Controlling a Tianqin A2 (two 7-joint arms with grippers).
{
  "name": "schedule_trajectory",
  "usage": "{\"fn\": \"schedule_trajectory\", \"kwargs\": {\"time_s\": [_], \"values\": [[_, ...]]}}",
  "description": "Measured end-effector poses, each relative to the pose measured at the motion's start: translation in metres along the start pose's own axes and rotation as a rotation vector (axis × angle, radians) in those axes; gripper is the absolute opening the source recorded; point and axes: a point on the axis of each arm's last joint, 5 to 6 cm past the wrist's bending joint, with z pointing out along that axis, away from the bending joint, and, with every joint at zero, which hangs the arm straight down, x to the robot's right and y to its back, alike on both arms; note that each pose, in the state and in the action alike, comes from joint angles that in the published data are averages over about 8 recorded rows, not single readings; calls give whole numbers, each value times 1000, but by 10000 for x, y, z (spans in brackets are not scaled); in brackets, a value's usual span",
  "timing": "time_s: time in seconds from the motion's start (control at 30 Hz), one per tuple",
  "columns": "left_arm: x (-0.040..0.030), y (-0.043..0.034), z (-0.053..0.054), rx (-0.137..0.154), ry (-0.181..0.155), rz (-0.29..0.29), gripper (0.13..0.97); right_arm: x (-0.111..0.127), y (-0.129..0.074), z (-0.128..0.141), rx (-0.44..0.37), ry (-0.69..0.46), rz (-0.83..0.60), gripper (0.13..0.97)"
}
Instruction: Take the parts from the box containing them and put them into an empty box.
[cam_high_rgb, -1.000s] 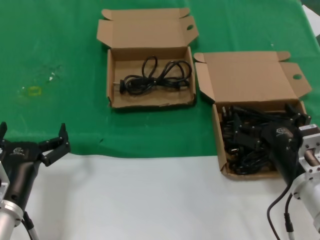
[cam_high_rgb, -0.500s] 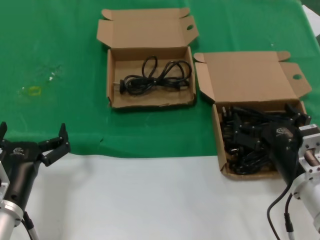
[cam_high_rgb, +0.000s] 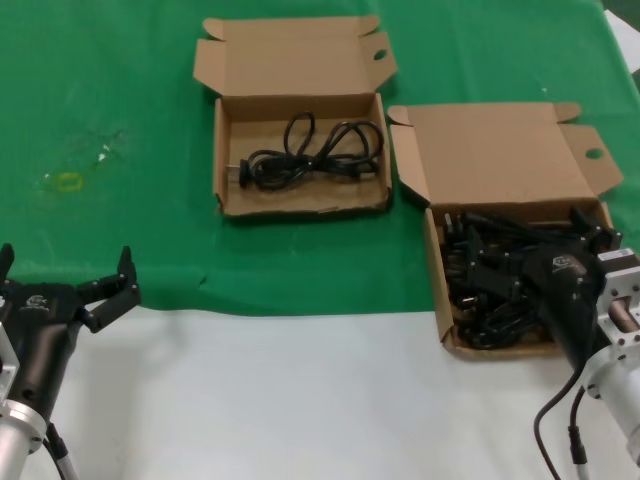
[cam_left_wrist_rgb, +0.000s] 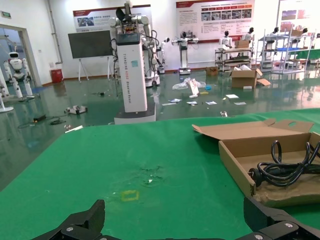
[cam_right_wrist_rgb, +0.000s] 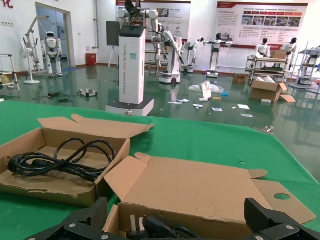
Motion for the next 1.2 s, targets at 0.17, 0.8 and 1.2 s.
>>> {"fn": "schedule_trajectory", "kwargs": {"time_s": [0.17,0.8,1.2], "values": [[0,0,0,0,0,0,966,0,0,0,0,0,0,966],[0,0,0,0,0,0,966,0,0,0,0,0,0,966],[0,0,0,0,0,0,966,0,0,0,0,0,0,966]]}}
